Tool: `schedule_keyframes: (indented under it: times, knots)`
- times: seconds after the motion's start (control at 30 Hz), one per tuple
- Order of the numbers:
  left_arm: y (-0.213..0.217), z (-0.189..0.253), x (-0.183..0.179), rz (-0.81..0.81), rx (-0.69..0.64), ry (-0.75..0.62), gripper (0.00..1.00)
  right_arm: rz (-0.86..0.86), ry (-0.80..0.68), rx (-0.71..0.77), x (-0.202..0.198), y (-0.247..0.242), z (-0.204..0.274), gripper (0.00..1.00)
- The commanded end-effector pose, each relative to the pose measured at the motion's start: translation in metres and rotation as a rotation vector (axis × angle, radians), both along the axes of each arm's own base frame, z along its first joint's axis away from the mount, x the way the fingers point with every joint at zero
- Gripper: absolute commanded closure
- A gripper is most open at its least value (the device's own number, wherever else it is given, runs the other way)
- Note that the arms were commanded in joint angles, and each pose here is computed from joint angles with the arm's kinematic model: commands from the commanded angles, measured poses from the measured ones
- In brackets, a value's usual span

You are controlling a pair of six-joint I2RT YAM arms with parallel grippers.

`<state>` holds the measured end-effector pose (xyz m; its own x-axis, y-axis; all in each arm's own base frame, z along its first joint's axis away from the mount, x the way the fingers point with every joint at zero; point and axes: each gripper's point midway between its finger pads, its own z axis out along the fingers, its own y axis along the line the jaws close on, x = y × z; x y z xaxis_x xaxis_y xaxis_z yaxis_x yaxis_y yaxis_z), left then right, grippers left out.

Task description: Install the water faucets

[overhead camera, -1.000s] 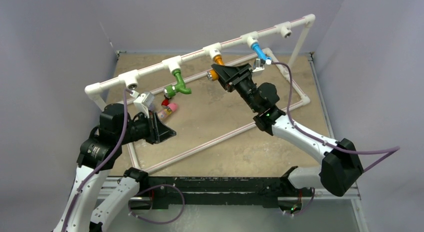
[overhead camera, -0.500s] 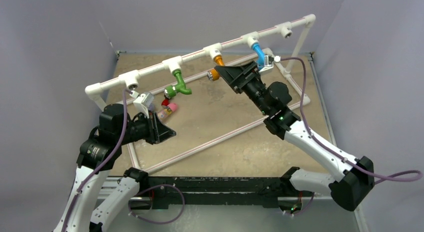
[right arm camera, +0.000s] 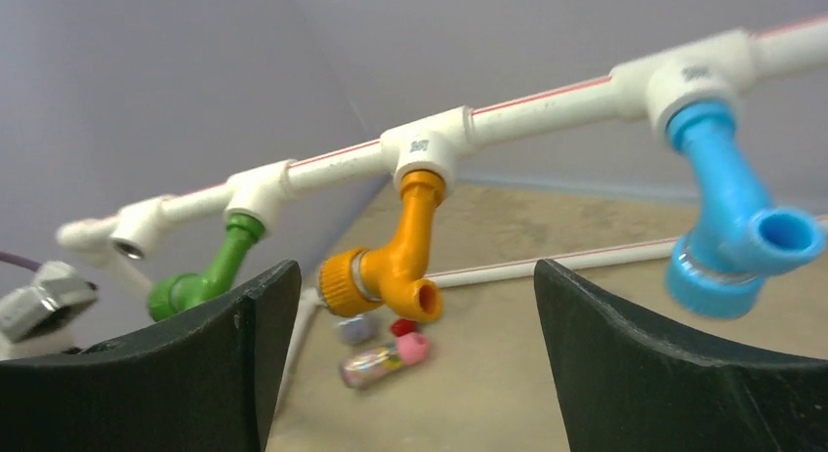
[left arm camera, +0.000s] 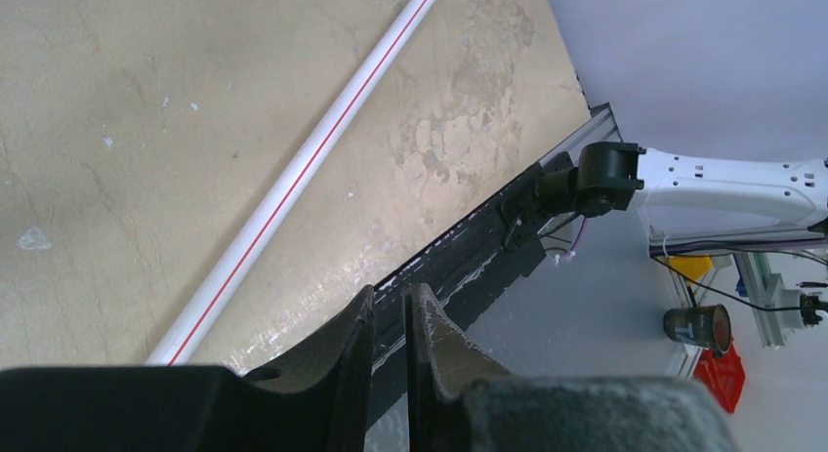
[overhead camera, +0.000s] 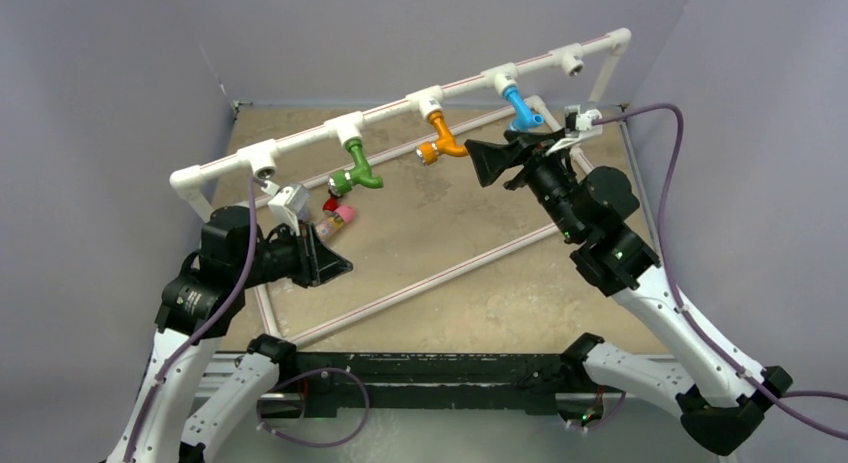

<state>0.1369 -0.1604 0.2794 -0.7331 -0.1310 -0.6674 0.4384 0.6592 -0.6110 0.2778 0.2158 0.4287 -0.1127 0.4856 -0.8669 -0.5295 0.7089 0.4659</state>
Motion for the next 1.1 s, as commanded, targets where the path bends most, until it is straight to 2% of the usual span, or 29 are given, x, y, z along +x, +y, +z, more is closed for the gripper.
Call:
schedule_keyframes:
  times: [0.0, 0.13, 0.3, 0.43, 0.57, 0.8, 1.07]
  knots:
    - [-0.003, -0.001, 0.003, -0.018, -0.004, -0.015, 0.85, -0.111, -0.222, -0.417, 0.008, -0.026, 0.012, 0.11]
    - [-0.003, -0.001, 0.003, -0.016, -0.003, -0.016, 0.85, -0.023, -0.408, -0.677, 0.002, -0.015, 0.014, 0.14]
    - [-0.003, 0.000, 0.003, -0.016, -0.001, -0.016, 0.85, 0.028, -0.551, -0.962, 0.003, -0.008, 0.008, 0.15]
    - [-0.002, 0.000, 0.003, -0.016, 0.002, -0.019, 0.85, -0.005, -0.720, -1.189, -0.003, 0.002, 0.007, 0.13]
    - [-0.002, 0.001, 0.002, -0.018, 0.003, -0.023, 0.85, -0.037, -0.772, -1.406, 0.004, 0.007, -0.008, 0.14]
    - [-0.002, -0.001, 0.002, -0.020, 0.006, -0.019, 0.85, -0.164, -0.893, -1.648, 0.014, 0.016, -0.020, 0.14]
    - [-0.001, 0.001, 0.000, -0.021, 0.007, -0.022, 0.85, -0.298, -0.949, -1.693, 0.032, 0.030, -0.016, 0.16]
